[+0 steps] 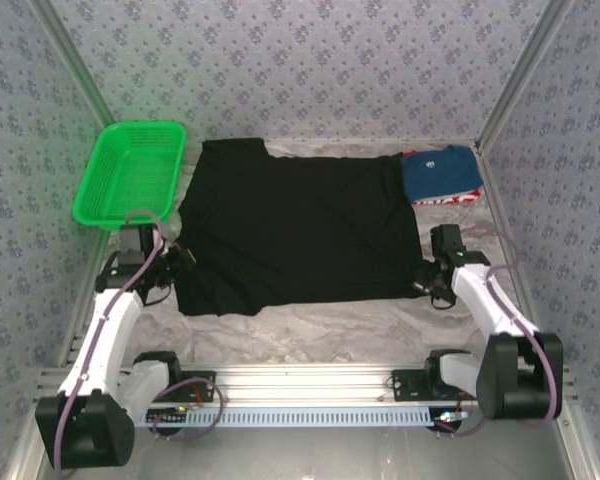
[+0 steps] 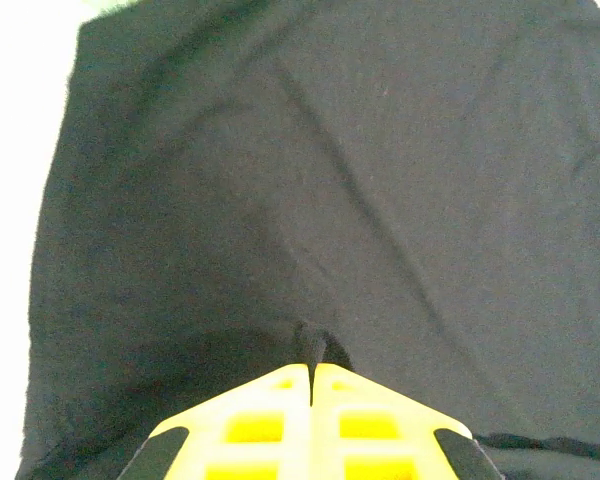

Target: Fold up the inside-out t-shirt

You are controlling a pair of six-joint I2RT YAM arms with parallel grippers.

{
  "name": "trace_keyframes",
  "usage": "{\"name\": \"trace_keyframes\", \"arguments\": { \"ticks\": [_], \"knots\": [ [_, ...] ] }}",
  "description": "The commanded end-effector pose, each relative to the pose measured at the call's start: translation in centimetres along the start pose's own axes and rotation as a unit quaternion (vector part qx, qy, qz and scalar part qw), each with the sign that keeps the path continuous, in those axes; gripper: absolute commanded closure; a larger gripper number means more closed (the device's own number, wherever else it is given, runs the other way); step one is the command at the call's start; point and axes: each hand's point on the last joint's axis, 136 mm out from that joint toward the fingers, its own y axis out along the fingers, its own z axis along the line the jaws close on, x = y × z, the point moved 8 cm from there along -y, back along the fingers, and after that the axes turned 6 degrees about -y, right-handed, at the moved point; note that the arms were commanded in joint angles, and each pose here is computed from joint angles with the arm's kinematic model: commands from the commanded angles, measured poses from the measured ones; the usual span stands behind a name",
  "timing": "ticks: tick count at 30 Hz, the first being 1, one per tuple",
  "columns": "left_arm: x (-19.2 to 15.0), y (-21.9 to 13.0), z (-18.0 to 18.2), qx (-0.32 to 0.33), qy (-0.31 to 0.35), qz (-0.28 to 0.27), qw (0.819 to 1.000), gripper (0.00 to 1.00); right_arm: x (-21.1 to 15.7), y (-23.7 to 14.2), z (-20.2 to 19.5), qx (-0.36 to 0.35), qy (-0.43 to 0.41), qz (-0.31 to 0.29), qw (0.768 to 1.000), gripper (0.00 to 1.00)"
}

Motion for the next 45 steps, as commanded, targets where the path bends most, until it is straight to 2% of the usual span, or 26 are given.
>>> {"name": "trace_keyframes", "arguments": {
  "ticks": [1, 9, 14, 20, 26, 33, 40, 45],
  "knots": [
    [0.1, -3.6, -0.9, -0.019, -0.002, -0.012, 1.000, 1.00, -1.5, -1.8, -1.0, -0.008, 0.017, -0.004, 1.000, 0.94],
    [0.3, -9.2, -2.0, -0.033, 0.012, -0.065, 0.997, 1.00, -1.4, -5.8, -1.5, 0.026, 0.036, -0.095, 0.995, 0.92],
    [0.2, -11.8, -2.3, -0.027, 0.021, -0.091, 0.995, 1.00, -1.9, -6.5, -2.0, 0.032, 0.044, -0.115, 0.992, 0.91],
    [-1.0, -13.6, -2.2, -0.024, 0.017, -0.093, 0.995, 1.00, -2.4, -7.4, -2.3, 0.029, 0.050, -0.129, 0.990, 0.92],
    [-1.4, -14.8, -2.3, -0.013, 0.020, -0.088, 0.996, 1.00, -3.2, -9.3, -3.1, 0.039, 0.090, -0.164, 0.982, 0.91],
    [-0.5, -15.7, -2.9, -0.009, 0.039, -0.115, 0.993, 1.00, -3.4, -8.5, -2.8, 0.048, 0.102, -0.143, 0.983, 0.90],
    [1.9, -16.2, -3.7, 0.025, 0.071, -0.148, 0.986, 1.00, -1.6, -7.6, -1.8, 0.044, 0.074, -0.135, 0.987, 0.90],
    [3.7, -15.4, -4.5, 0.019, 0.078, -0.157, 0.984, 1.00, -0.5, -6.8, -1.2, 0.039, 0.057, -0.129, 0.989, 0.89]
  ]
}}
